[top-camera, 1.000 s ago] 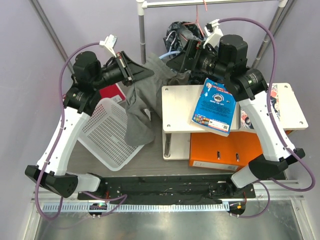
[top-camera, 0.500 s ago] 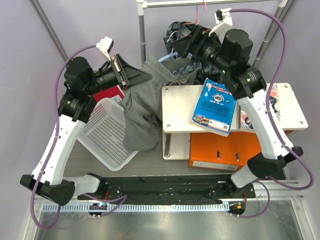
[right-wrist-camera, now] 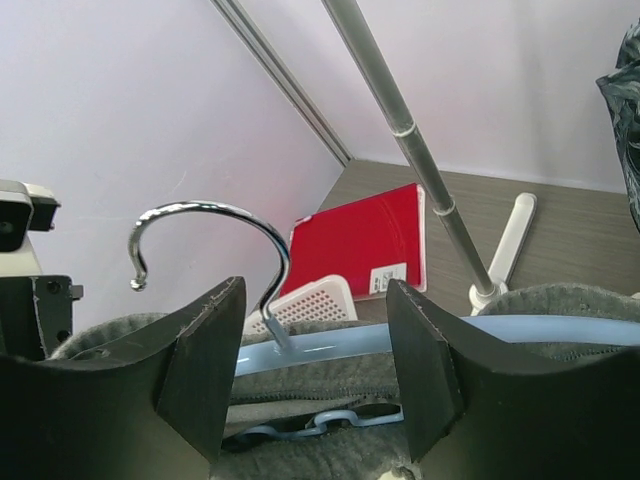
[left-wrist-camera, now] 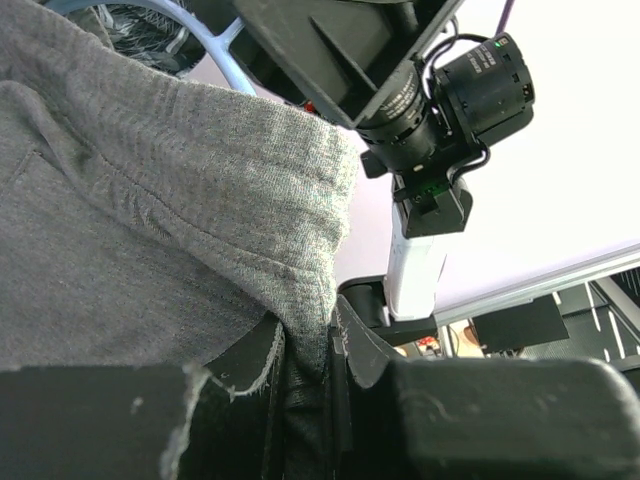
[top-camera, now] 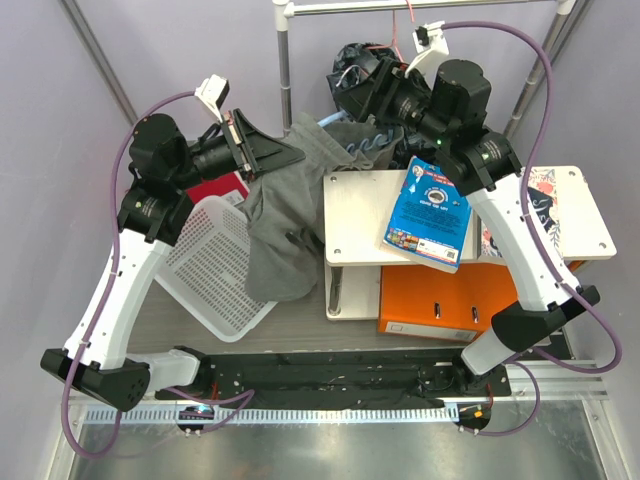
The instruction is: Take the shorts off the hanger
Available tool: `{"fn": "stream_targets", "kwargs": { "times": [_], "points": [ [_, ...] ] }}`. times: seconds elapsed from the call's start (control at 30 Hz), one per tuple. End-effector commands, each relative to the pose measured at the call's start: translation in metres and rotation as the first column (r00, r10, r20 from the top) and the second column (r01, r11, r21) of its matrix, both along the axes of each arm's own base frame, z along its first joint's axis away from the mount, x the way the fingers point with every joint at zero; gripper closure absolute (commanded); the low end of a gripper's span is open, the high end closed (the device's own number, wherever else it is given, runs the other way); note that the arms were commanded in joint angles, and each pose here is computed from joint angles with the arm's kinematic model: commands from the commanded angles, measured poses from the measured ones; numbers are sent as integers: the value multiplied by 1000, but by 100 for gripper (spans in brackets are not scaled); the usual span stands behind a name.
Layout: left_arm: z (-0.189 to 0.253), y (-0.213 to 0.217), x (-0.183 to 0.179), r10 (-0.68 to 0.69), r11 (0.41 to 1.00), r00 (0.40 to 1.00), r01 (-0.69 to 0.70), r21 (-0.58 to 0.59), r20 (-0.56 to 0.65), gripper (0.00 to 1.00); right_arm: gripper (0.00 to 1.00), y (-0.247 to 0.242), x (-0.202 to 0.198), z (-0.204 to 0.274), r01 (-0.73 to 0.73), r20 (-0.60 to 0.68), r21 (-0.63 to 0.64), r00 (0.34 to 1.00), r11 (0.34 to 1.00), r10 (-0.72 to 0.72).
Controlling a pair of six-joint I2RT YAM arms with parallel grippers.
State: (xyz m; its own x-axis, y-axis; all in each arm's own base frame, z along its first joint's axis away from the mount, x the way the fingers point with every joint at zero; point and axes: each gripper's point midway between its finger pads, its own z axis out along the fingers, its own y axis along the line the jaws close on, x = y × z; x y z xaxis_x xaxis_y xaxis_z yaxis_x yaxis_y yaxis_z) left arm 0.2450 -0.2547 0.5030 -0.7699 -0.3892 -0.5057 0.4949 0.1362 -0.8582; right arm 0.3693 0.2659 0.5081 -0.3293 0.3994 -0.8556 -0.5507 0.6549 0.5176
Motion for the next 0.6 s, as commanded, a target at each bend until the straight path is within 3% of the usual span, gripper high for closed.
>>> {"fn": "stream_targets", "kwargs": {
  "times": [0.0,0.33,0.43,0.53,0.57],
  "points": [
    [45,6,-25,-41,996,982,54,-66,186,100,38,2,-6,16,-25,77,4,997,1000,24],
    [45,4,-20,-40,996,983,54,-74,180,100,56,10,-8,20,-74,116,13,991,997,72],
    [43,4,-19,-37,996,984,50,-73,175,100,67,10,-9,21,-77,121,22,990,997,74],
    [35,4,-15,-21,998,989,28,-51,145,100,82,12,-12,27,-88,131,48,988,995,81],
    [31,6,-8,16,999,992,-11,-41,127,100,93,10,-15,33,-86,149,59,986,995,77]
  ]
}}
